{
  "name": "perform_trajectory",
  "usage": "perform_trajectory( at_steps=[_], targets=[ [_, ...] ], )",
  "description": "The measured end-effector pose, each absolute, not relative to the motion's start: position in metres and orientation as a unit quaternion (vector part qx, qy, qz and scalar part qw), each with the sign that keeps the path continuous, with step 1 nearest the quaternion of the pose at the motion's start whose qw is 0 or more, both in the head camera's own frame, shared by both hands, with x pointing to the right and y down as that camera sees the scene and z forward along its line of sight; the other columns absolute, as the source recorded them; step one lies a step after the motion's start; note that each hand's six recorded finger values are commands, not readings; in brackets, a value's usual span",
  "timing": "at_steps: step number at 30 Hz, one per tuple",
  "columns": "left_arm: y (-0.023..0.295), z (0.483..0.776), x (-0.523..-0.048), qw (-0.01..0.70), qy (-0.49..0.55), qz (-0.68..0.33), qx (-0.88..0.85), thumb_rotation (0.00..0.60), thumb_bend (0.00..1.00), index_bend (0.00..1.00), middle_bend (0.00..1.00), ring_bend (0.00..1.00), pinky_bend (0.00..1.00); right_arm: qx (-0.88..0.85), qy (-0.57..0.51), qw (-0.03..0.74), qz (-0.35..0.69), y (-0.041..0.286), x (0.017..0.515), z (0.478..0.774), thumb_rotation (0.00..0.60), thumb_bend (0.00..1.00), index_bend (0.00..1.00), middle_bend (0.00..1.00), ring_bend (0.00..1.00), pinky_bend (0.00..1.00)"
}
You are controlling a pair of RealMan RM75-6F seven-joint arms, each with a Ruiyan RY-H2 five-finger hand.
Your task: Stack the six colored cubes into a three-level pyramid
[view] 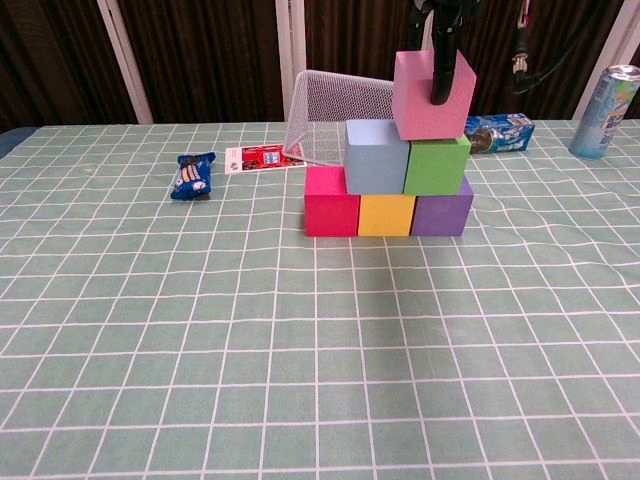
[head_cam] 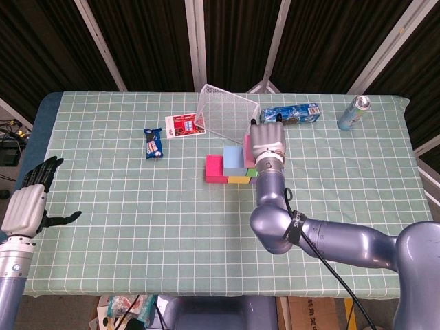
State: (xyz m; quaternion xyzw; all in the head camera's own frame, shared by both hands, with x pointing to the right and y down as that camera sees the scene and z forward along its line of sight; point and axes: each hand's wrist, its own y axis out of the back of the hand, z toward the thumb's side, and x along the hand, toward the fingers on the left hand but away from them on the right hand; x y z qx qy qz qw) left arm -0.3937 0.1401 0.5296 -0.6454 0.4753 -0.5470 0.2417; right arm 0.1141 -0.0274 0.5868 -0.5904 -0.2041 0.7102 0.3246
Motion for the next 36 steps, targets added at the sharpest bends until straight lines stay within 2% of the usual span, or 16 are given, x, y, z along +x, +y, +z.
perform_trajectory(
  at_steps=[15, 25, 36],
  targets=[
    [0.141, 0.531, -0.394, 0.241, 0.473, -0.549, -0.645, 0.6, 0.13, 0.0, 0.0, 0.0, 0.0, -0.592, -0.206, 0.324, 0.709, -0.028, 0.114, 0.591, 0.6, 0.24, 0.12, 0.42, 0.28, 0.0],
    [0.14, 0.532, -0.395, 0.24, 0.473, -0.551, -0.644, 0.6, 0.13, 0.0, 0.0, 0.0, 0.0, -0.591, -0.203, 0.322, 0.711, -0.026, 0.114, 0.595, 0.6, 0.24, 0.07, 0.4, 0.28, 0.0],
    [0.141, 0.532, -0.395, 0.24, 0.473, -0.552, -0.643, 0.6, 0.13, 0.0, 0.0, 0.0, 0.0, -0.591, -0.2, 0.322, 0.712, -0.024, 0.114, 0.597, 0.6, 0.24, 0.0, 0.29, 0.24, 0.0]
  ],
)
